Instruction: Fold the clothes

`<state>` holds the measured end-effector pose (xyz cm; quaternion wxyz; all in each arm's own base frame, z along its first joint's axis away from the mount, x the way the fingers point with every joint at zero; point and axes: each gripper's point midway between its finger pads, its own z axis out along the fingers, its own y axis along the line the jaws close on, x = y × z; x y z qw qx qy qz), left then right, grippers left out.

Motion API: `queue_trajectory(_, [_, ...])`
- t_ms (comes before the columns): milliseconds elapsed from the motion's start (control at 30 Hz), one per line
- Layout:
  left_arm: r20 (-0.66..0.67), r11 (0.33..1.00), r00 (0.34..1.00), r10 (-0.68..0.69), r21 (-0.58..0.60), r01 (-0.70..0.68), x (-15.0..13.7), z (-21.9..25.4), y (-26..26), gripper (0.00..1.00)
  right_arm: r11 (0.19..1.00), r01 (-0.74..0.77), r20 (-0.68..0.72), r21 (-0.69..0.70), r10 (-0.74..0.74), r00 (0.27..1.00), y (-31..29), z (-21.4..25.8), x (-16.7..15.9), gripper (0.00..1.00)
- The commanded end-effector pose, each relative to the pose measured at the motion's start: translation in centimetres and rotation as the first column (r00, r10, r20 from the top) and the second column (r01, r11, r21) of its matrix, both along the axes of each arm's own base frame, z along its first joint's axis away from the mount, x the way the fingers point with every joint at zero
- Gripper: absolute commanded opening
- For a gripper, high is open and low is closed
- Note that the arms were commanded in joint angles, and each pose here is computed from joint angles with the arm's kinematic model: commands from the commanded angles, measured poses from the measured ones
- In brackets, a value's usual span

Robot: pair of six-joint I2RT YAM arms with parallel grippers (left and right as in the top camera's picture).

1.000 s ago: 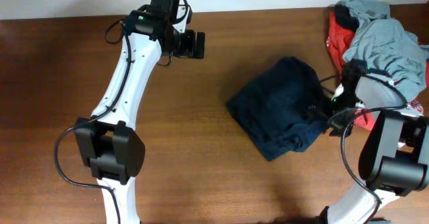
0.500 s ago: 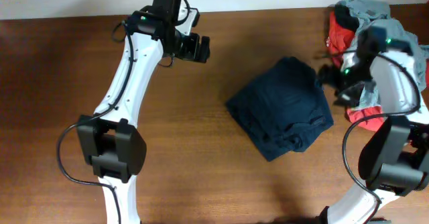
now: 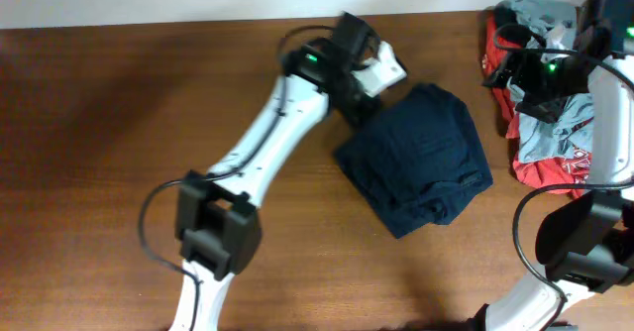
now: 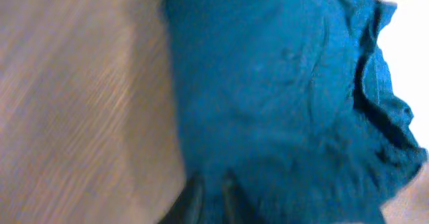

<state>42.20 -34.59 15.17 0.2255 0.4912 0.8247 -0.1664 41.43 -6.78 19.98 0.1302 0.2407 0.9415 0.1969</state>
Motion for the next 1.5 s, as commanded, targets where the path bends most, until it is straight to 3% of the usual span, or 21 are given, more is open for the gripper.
queue_trajectory(0, [0.002, 0.995, 0.995, -0.098, 0.029, 0.097, -0.6, -4.1, -2.7, 0.06, 0.999, 0.005, 0.048, 0.043, -0.007, 0.999, -0.4, 1.5, 0.0, 0.87])
queue_trajectory(400, [0.096, 0.971, 0.967, -0.236, -0.011, 0.238, -2.6, -7.7, -10.2, 0.04, 0.995, 0.032, 0.087, 0.097, -0.040, 0.995, -3.1, 2.1, -0.7, 0.91])
queue_trajectory(500, [0.147, 0.976, 0.966, -0.214, 0.001, 0.216, -1.2, -8.8, -10.8, 0.04, 0.996, 0.021, 0.088, 0.088, -0.028, 0.996, -3.1, 2.1, -0.8, 0.91])
queue_trajectory(633, [0.295, 0.999, 0.955, -0.036, -0.019, 0.043, 3.6, -9.4, -11.4, 0.05, 0.997, 0.003, 0.094, 0.076, -0.011, 0.996, -3.0, 2.0, -0.8, 0.91])
queue_trajectory(800, [0.248, 0.997, 0.968, -0.037, -0.059, 0.053, 3.0, -10.7, -12.2, 0.07, 0.999, 0.014, 0.078, 0.043, -0.017, 0.997, -3.6, 1.7, -1.0, 0.91])
queue_trajectory(933, [0.182, 0.998, 0.981, -0.059, 0.006, 0.059, 2.0, -12.8, -10.9, 0.07, 0.999, 0.015, 0.080, 0.040, -0.018, 0.997, -3.6, 1.7, -0.9, 0.91])
queue_trajectory(1100, [0.149, 0.999, 0.988, -0.033, 0.037, 0.027, 3.1, -15.3, -9.0, 0.07, 0.999, 0.013, 0.079, 0.040, -0.016, 0.997, -3.6, 1.7, -0.9, 0.91])
queue_trajectory(1300, [0.194, 0.983, 0.972, 0.129, 0.102, -0.151, 7.9, -17.0, -3.7, 0.06, 0.999, 0.014, 0.063, 0.048, -0.017, 0.998, -3.4, 1.6, -1.3, 0.91])
queue_trajectory(1467, [0.170, 0.924, 0.925, 0.341, 0.119, -0.362, 12.2, -17.4, 3.9, 0.06, 0.999, 0.014, 0.056, 0.051, -0.017, 0.998, -3.3, 1.6, -1.4, 0.91])
